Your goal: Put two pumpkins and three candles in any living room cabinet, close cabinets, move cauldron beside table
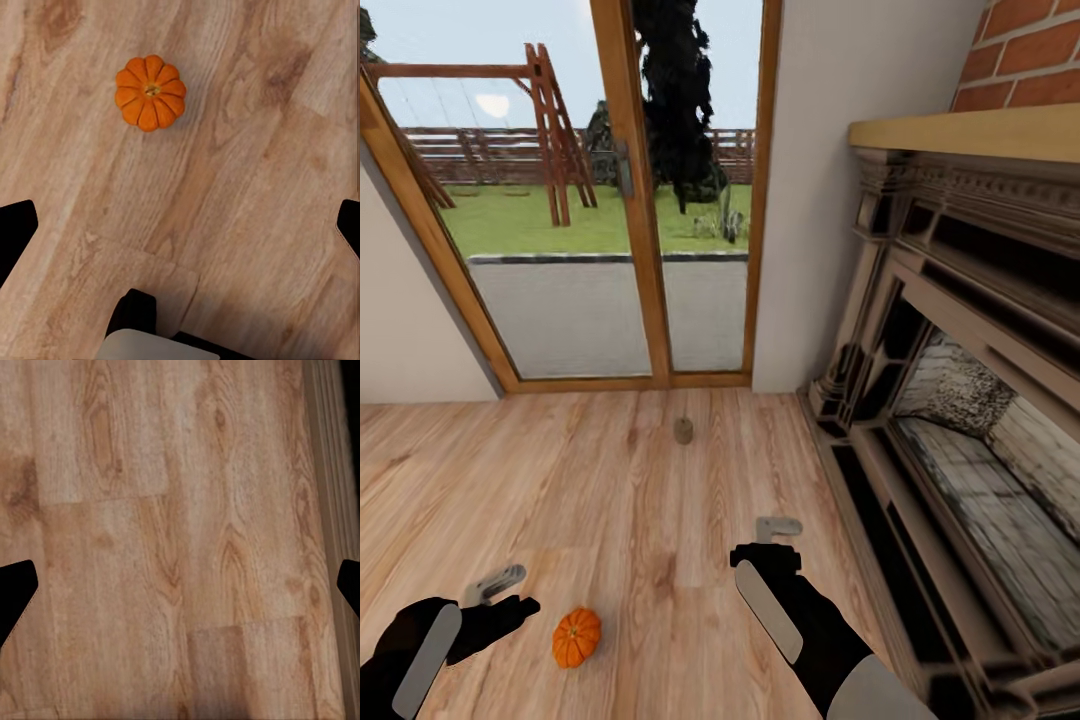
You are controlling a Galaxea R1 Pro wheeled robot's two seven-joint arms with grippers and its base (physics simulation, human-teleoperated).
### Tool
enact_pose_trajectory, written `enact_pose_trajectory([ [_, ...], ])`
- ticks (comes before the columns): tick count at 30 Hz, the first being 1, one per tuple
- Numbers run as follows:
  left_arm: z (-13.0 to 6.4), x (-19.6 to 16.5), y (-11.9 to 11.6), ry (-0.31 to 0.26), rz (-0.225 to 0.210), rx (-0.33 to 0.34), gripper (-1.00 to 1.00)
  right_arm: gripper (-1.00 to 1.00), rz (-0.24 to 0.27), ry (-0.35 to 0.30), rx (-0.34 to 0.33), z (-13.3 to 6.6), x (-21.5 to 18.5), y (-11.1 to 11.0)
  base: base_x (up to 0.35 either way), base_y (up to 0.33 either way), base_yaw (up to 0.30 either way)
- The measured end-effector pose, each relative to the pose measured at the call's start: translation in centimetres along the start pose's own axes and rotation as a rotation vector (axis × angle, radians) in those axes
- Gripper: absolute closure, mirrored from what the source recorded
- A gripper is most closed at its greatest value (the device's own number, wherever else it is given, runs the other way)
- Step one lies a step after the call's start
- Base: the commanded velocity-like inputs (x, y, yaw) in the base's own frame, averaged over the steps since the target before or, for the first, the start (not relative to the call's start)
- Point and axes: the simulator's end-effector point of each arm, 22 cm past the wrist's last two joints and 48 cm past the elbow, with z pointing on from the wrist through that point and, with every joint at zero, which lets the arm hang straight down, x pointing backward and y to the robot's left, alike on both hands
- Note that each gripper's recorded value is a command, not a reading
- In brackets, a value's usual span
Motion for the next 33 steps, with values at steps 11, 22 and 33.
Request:
enact_pose_trajectory([
  [11, 0.0, 0.01, -0.02, 0.0, 0.0, 0.001, -1.0, -1.0, -0.002, -0.003, 0.0, -0.04, -0.04, 0.07, 0.275, 0.0, 0.0],
  [22, 0.01, 0.03, -0.03, 0.001, 0.0, 0.0, -1.0, -1.0, -0.019, -0.026, -0.01, -0.28, -0.16, 0.84, 0.262, 0.0, 0.0],
  [33, 0.02, 0.04, -0.06, 0.0, 0.0, 0.001, -1.0, -1.0, -0.017, -0.029, -0.011, -0.31, -0.25, 0.88, 0.253, -0.087, 0.0],
])
